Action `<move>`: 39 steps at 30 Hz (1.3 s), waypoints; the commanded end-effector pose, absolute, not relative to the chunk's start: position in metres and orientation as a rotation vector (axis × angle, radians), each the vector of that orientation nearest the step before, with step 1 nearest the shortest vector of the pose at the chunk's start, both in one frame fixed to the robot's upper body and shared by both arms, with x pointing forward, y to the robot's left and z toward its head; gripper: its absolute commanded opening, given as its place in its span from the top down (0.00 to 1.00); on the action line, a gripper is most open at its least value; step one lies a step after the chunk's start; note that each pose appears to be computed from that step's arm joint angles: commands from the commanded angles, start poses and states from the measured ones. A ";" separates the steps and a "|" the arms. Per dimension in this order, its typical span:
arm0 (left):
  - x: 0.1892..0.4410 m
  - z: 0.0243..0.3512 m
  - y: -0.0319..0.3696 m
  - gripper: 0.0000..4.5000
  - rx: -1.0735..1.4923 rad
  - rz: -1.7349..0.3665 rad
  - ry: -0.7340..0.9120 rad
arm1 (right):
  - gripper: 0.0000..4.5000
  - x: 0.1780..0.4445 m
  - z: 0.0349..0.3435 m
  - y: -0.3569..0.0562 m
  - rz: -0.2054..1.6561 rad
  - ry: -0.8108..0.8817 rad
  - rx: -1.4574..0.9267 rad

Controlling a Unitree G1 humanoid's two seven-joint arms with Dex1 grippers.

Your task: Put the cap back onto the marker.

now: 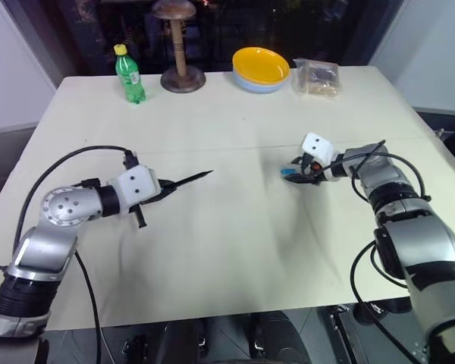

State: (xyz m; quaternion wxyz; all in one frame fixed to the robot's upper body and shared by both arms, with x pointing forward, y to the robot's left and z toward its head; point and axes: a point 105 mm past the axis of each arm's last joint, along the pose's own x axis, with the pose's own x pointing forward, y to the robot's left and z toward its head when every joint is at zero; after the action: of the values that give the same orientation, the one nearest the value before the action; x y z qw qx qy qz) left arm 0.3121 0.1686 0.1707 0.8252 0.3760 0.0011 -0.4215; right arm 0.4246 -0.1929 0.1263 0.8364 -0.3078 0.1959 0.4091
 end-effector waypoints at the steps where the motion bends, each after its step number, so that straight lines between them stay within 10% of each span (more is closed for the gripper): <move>1: 0.311 0.183 0.166 1.00 0.827 -0.888 -0.043 | 0.55 0.427 0.135 -0.193 0.854 0.381 -0.642; 9: 0.311 0.187 0.166 1.00 0.831 -0.879 -0.050 | 0.55 0.427 0.133 -0.191 0.860 0.393 -0.631; 13: 0.311 0.186 0.167 1.00 0.832 -0.873 -0.050 | 0.97 0.428 0.132 -0.191 0.853 0.394 -0.630; 39: 0.312 0.173 0.170 1.00 0.798 -0.955 -0.024 | 0.99 0.409 0.148 -0.163 0.949 0.254 -0.645</move>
State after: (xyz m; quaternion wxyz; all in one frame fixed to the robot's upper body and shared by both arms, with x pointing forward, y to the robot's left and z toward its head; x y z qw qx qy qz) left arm 0.3131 0.1723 0.1636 0.8203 0.3685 0.0082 -0.4373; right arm 0.4090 -0.1719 0.1198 0.8391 -0.2767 0.1655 0.4381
